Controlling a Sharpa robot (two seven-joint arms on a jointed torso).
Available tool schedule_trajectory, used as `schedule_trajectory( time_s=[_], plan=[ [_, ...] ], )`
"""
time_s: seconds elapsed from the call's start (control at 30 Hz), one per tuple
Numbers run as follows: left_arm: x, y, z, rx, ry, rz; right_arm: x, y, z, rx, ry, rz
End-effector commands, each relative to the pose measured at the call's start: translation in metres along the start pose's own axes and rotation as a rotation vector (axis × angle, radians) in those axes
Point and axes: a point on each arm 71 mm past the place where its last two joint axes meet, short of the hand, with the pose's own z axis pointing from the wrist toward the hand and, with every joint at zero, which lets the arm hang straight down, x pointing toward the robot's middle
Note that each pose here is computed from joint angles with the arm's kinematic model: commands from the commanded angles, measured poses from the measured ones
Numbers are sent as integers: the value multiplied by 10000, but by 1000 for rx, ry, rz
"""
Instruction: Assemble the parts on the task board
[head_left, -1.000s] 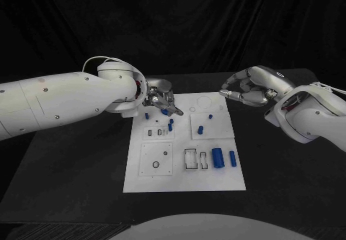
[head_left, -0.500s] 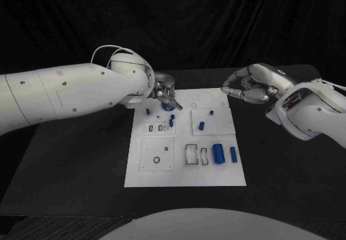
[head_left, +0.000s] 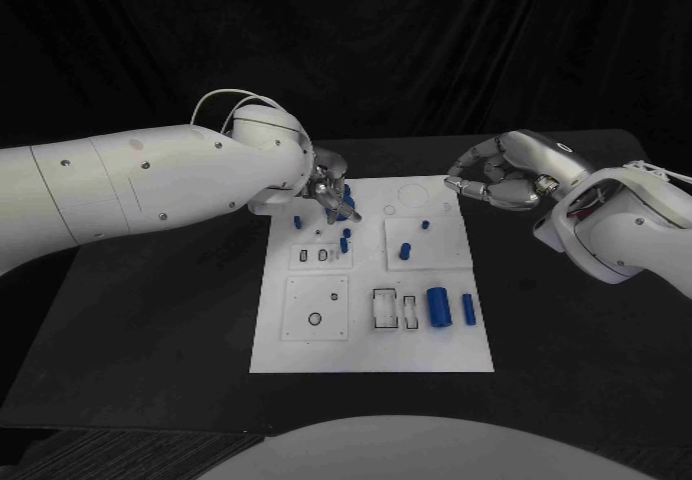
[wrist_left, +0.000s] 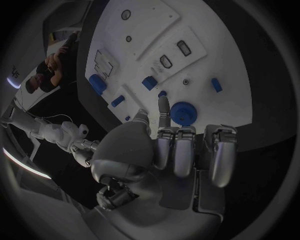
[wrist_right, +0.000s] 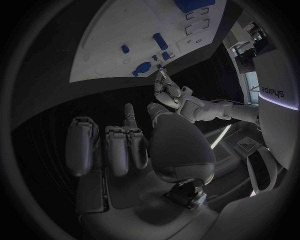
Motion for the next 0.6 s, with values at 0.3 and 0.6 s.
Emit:
schedule_trajectory(
  time_s=[0.3,0.6],
  plan=[
    [108,50,29,-4,88,-94,31,-23,-13,21,5,3],
    [233,20,63,3,153,-148,31,-29,-21,25,7,4]
  ],
)
